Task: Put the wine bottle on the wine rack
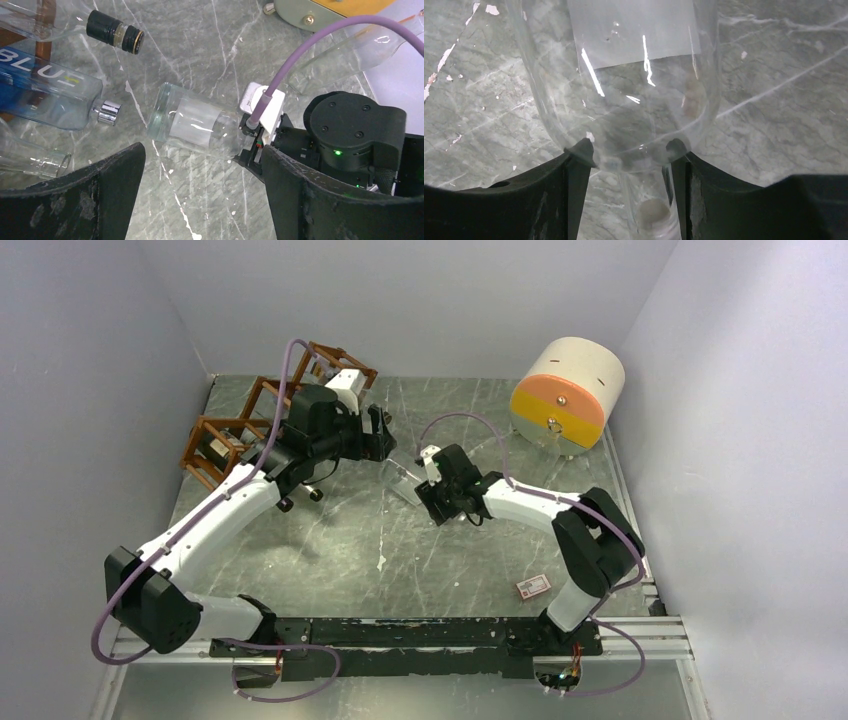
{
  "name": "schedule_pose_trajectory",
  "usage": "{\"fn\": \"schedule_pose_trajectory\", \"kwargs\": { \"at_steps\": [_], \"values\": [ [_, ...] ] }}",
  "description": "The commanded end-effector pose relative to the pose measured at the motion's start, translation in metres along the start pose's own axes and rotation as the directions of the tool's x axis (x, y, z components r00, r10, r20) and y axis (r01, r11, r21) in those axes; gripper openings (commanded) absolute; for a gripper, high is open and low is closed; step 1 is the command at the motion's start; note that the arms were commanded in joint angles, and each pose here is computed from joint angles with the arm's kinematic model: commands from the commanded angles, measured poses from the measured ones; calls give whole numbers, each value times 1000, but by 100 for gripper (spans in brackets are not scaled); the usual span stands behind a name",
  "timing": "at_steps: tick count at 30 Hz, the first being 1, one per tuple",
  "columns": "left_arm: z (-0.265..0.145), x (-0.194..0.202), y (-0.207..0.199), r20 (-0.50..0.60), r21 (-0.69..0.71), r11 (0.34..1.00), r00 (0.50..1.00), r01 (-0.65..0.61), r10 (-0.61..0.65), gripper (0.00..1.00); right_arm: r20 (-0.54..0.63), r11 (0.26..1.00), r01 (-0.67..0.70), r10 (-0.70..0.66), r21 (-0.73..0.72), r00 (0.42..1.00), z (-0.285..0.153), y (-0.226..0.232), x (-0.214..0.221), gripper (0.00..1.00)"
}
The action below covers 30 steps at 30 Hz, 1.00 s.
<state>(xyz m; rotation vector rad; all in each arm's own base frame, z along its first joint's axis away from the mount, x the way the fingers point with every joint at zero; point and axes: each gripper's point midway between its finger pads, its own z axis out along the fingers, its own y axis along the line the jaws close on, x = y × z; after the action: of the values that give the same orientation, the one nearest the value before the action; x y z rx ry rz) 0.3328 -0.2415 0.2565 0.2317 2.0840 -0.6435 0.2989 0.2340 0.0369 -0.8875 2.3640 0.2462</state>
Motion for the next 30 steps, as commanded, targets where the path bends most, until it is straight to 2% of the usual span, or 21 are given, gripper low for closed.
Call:
{"fn": "schedule_pose_trajectory", "kwargs": {
  "at_steps": [1, 5, 8, 14, 19, 27, 30],
  "values": [
    [-6, 2, 9, 2, -26, 999, 999, -39, 39, 90, 14, 998, 28, -28, -60, 1000, 13, 7, -4, 61],
    [-6, 4, 12, -6, -39, 998, 999, -43, 42, 90, -5, 997, 32, -33, -67, 999, 19, 6, 2, 60],
    [-6, 4, 12, -8, -40, 998, 999, -46, 46, 90, -1, 996, 39, -39, -79, 999, 22, 8, 4, 52],
    [-8, 1, 11, -5, -38, 998, 999, -48, 47, 90, -1, 995, 51, -52, -84, 999, 24, 8, 7, 18],
    [-11, -4, 8, 7, -34, 998, 999, -52, 52, 90, 58, 994, 55, -49, -100, 997, 14, 10, -11, 0],
    [-21, -13, 8, 35, -44, 998, 998, -52, 54, 90, 280, 994, 45, -15, -102, 960, -32, 12, -65, 0],
    [-26, -16, 9, 49, -52, 997, 997, -53, 56, 90, 327, 995, 35, -2, -94, 945, -46, 11, -76, 0]
  ]
}}
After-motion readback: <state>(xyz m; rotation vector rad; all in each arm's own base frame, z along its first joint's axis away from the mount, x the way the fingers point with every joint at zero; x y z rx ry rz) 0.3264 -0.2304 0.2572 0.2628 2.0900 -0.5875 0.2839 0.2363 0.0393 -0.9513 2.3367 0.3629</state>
